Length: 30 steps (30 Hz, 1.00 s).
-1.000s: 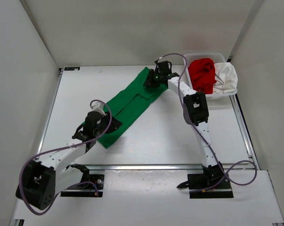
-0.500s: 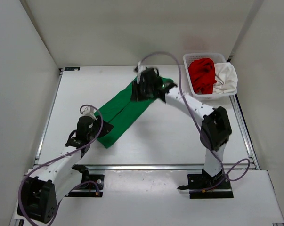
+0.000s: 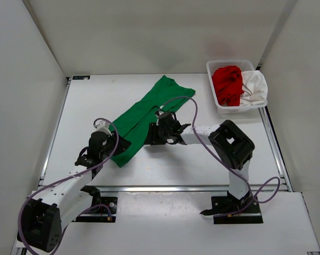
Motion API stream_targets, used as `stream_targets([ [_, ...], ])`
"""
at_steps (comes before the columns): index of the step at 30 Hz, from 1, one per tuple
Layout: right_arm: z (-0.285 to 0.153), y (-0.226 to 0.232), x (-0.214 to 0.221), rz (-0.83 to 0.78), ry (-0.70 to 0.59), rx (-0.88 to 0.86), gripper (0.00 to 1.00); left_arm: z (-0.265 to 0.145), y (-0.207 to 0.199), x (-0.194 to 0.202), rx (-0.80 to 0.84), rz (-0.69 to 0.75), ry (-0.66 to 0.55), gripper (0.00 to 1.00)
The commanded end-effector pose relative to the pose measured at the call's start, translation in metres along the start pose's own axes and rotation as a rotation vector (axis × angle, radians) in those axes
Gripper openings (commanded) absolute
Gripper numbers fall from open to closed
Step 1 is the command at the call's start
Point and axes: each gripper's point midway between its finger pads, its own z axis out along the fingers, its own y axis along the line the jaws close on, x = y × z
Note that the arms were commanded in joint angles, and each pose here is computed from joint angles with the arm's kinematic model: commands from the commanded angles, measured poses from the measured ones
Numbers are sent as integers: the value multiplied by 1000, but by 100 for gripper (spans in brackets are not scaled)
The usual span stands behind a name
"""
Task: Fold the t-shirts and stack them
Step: Rotate the tshirt 90 degrees
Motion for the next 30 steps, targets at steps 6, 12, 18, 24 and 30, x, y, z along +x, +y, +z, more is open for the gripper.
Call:
stream_targets([
  [6, 46, 7, 0, 154, -11, -93, 28, 4, -3, -6, 23, -14, -32, 42],
  [12, 6, -31, -15, 172, -58, -31, 0, 10, -11, 1, 19, 19, 7, 43],
  [18, -91, -122, -6, 279, -138, 102, 0, 21, -36, 33, 63, 104, 106, 39],
  [24, -150, -135, 34, 319, -191, 105, 49, 16, -21, 69, -1, 199, 230, 47],
  [30, -174, -140, 78, 343, -193, 192, 47, 7, -14, 102, -2, 261, 336, 62],
])
